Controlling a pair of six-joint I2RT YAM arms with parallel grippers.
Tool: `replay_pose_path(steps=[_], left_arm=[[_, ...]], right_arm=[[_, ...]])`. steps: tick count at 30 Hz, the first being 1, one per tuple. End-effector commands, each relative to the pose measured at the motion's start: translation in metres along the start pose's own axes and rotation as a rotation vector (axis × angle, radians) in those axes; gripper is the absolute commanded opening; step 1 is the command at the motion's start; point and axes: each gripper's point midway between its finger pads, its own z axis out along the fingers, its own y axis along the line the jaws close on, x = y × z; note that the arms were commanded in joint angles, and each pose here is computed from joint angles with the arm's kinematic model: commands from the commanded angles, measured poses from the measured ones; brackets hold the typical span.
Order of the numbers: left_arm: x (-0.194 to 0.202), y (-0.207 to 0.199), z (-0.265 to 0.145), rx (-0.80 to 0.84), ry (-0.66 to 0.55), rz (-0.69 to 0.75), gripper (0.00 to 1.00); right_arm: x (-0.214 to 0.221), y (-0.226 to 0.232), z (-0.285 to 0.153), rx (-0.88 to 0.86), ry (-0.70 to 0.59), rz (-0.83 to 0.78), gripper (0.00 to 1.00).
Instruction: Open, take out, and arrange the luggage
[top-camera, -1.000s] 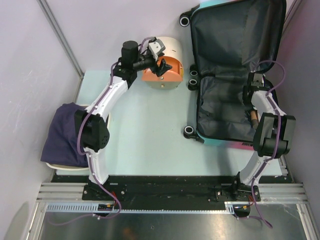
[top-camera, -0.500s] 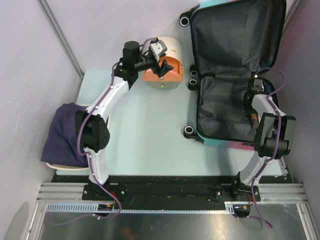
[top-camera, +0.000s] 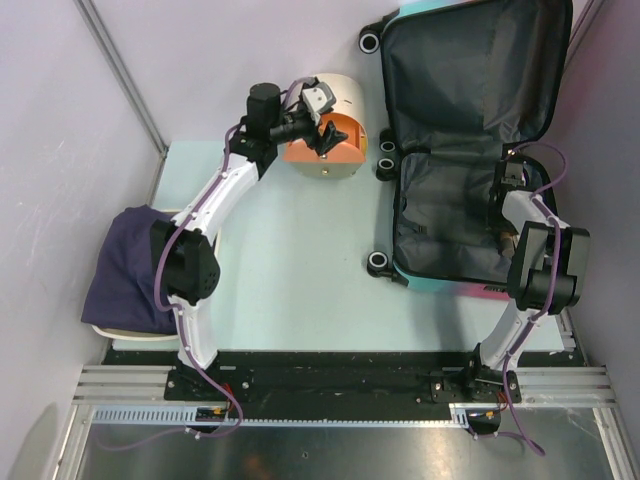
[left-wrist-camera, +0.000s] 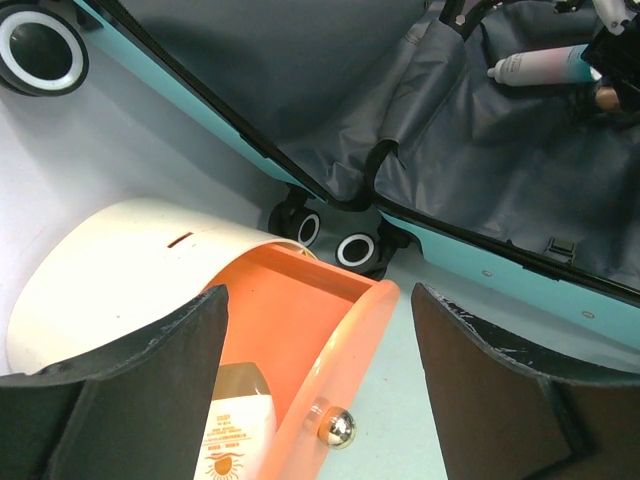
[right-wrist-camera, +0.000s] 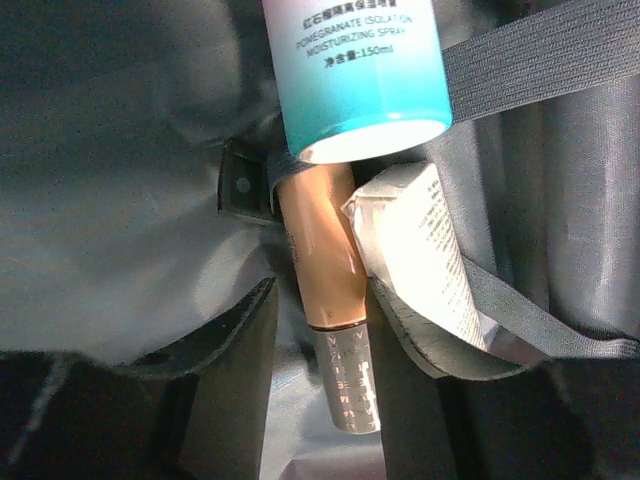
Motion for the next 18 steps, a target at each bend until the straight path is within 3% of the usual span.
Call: replay_pose_path(steps=[1,8,18], left_arm=[[-0.034,-0.005,-0.013,0.001,-0.054,0.06,0.79],[-0.031,-0.006,-0.013,0.004,-0.049,0.062,0.79],[-0.026,-0.01,-0.015,0.006,-0.037,0.051,0.79]], right_arm=[[0.023,-0.005,0.011,0.024,0.065,0.009,0.45],[0.031,-0.009,0.024,0.053,0.084,0.01,0.54],[0.054,0.003,0.024,0.015,0.173,0.061,0.57]])
